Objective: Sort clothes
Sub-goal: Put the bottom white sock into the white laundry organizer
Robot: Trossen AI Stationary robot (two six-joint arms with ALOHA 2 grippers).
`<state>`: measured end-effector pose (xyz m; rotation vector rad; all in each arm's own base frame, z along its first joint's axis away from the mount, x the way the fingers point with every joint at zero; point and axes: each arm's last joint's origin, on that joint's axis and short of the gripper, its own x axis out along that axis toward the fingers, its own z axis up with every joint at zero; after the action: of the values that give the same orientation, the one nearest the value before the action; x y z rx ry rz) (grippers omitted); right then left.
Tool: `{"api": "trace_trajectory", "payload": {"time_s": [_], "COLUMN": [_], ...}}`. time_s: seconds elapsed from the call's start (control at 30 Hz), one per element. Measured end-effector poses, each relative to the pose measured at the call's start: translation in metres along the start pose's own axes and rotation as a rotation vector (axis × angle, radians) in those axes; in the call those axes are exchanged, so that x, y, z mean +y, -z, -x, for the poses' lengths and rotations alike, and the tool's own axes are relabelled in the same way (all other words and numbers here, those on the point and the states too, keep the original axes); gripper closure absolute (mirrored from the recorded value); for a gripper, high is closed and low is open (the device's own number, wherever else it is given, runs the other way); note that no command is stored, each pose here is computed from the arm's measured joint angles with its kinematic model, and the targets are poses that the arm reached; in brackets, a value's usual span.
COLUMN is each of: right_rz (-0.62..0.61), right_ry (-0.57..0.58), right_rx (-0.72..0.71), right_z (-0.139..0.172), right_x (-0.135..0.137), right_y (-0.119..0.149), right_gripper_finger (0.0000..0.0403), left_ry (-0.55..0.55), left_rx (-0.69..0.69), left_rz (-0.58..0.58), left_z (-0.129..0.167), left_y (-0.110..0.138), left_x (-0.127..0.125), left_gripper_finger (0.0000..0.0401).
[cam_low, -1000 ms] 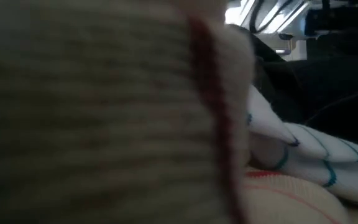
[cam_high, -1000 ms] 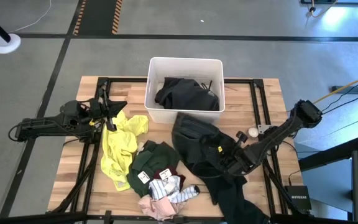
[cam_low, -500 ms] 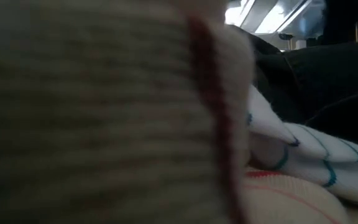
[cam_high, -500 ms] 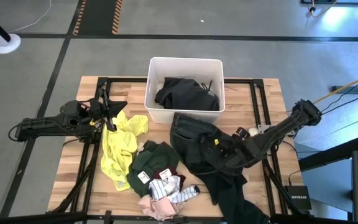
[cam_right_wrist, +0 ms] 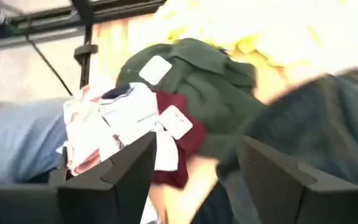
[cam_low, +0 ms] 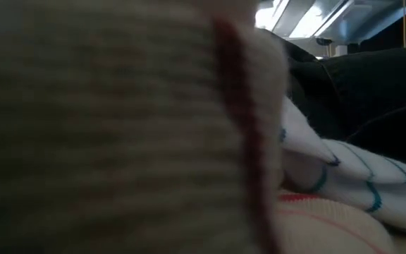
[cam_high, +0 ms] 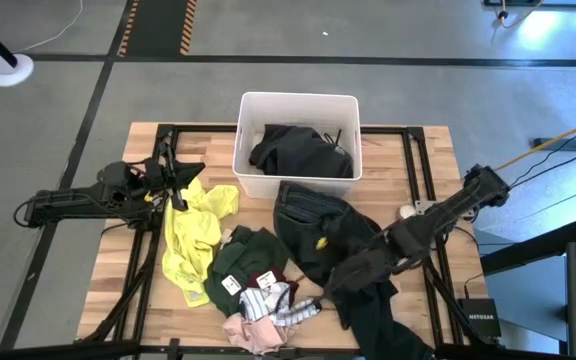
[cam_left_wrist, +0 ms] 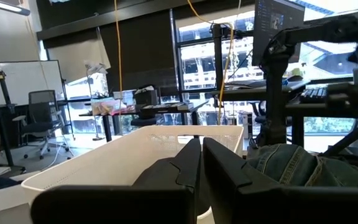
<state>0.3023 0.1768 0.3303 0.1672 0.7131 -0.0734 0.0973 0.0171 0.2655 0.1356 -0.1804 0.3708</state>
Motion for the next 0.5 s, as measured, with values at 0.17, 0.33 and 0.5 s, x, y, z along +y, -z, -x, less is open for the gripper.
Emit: {"api": "trace_trajectory", "payload": {"time_s": [0.17, 0.33, 0.5], "right_rz": [0.131, 0.182, 0.200], "right_ry": [-0.048, -0.106, -0.143], "right_rx": [0.108, 0.253, 0.292], "right_z": [-0.049, -0.086, -0.100], "right_x": [0.015, 0.023, 0.027], "right_y": [0.018, 0.041, 0.049], "right_gripper_finger": [0.0162, 0.0162, 0.0162], "left_ry": [0.000, 0.000, -0.002], "left_rx": [-0.001, -0.003, -0.007], "left_rz": [-0.002, -0.002, -0.031], "left_z": [0.000, 0.000, 0.000], "left_y": [0.000, 0.000, -0.001], "left_x": [0.000, 0.000, 0.000], "left_gripper_finger": [0.0388, 0.0388, 0.0388]}}
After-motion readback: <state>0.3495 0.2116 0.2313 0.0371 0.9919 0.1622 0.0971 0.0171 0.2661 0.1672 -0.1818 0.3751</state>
